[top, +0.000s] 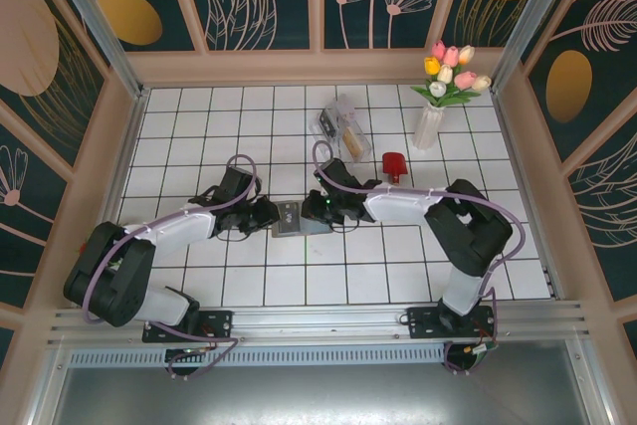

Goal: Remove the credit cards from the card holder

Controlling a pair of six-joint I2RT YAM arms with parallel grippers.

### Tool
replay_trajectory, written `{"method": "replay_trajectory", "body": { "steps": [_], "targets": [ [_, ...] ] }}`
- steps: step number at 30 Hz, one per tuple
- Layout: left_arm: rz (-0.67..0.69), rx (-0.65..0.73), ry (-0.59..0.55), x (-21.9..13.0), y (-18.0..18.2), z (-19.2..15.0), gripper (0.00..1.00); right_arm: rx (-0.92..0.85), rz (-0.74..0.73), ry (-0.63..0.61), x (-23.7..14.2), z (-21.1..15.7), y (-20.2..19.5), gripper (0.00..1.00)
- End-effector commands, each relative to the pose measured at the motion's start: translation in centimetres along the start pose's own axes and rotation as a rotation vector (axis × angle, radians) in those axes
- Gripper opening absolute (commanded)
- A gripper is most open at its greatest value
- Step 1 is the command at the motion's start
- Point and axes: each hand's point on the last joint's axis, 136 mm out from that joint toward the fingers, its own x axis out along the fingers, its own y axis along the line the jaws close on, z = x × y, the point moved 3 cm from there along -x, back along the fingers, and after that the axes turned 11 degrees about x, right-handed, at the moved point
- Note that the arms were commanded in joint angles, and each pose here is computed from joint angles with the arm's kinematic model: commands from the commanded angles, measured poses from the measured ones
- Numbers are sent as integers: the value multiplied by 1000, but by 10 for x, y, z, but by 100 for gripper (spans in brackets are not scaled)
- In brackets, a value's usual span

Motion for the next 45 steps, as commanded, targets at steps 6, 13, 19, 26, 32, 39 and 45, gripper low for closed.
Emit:
{"method": "replay_trajectory", "body": {
  "steps": [6,13,19,26,32,39,45],
  "targets": [
    [-47,-48,39,11,0,-11,13,-48,120,104,12,-25,19,16],
    [20,-95,78,19,18,-23,9,17,22,121,26,-29,-6,14],
    [77,-112,106,23,31,-32,8,38,-40,99,27,-27,-19,14],
    [118,-118,115,22,39,-37,8,50,-93,87,26,-27,-32,17],
    [113,-121,120,23,39,-38,11,39,-68,116,30,-31,-31,19],
    [97,-124,137,26,40,-43,13,0,50,195,37,-40,-16,16],
    [68,-129,161,29,39,-49,15,-17,35,197,43,-37,-16,16]
  ]
}}
